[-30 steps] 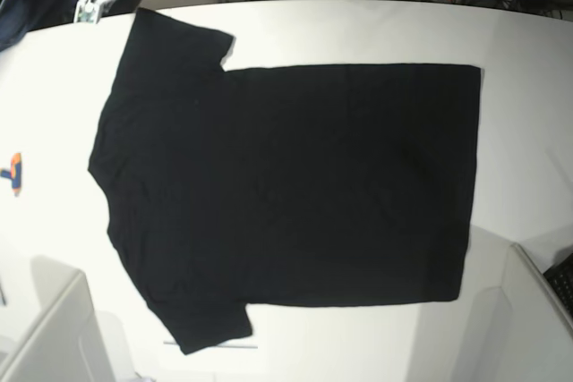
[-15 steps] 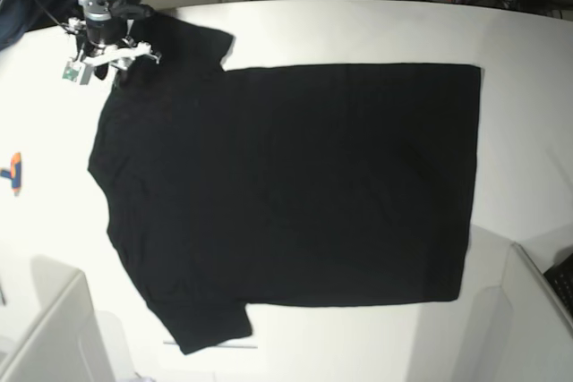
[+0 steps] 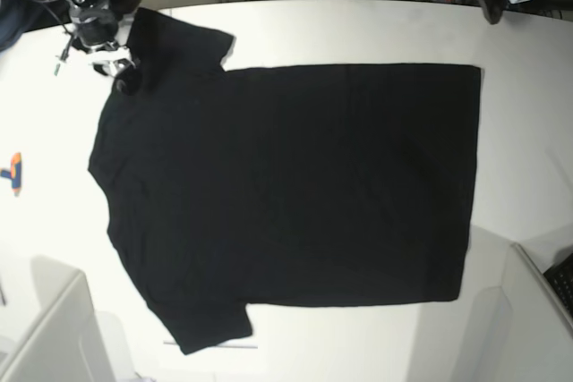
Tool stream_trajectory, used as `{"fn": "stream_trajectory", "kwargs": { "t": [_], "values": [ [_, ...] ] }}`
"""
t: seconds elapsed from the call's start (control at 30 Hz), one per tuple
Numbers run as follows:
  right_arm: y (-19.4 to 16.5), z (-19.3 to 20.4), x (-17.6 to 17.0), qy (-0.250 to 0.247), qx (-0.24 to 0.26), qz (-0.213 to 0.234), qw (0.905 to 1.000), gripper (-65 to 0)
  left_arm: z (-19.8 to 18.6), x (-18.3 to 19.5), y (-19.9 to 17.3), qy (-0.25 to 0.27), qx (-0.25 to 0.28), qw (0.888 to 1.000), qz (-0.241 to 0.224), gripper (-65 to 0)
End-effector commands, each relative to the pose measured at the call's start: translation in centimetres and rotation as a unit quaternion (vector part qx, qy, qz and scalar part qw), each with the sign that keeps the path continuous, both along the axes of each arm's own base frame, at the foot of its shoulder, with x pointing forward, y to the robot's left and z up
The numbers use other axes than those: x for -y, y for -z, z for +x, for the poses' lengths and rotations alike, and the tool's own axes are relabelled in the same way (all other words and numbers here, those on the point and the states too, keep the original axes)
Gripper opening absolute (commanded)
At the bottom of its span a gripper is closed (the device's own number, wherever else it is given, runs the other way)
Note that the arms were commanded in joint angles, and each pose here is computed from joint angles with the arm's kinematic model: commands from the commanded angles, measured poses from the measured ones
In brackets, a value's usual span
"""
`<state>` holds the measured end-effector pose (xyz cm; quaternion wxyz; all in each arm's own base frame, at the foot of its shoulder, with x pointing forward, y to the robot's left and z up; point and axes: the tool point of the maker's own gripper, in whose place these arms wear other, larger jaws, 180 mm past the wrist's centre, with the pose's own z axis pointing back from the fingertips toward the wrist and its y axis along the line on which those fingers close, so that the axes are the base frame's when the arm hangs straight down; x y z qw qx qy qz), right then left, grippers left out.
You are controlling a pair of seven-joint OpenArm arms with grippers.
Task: Fold the T-shirt properly
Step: 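Move the right gripper down to the shirt's shoulder corner and grasp it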
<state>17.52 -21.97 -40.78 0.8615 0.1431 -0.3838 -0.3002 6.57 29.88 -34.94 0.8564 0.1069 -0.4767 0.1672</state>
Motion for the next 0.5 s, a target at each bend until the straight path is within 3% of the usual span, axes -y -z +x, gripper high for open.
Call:
{"fn": "stream_trajectory", "kwargs": {
  "t": [0.0, 0.1, 0.2, 0.23, 0.47],
  "values": [
    [-0.3, 0.3, 0.4, 0.004, 0.011, 0.002, 0.9999, -20.1, 0.4, -0.7, -1.2, -0.003, 0.019, 1.000, 0.011, -65.0],
    [1.3, -0.5, 0.7, 0.011, -0.010, 0.008, 0.9999, -20.0, 0.3, -2.1, -1.9, -0.016, 0.024, 0.999, 0.028, -63.7],
    [2.2, -1.1, 0.8, 0.015, -0.024, 0.011, 0.9995, -20.0, 0.3, -2.6, -2.2, -0.018, 0.026, 0.999, 0.036, -43.8],
    [2.5, -1.2, 0.8, 0.016, -0.027, 0.012, 0.9994, -20.0, 0.3, -2.7, -2.2, -0.018, 0.026, 0.999, 0.037, -40.3],
    [3.1, -2.7, 0.3, 0.007, -0.045, 0.017, 0.9988, -20.1, 0.9, -2.7, -2.3, -0.019, 0.035, 0.999, 0.038, -45.7]
  ]
}}
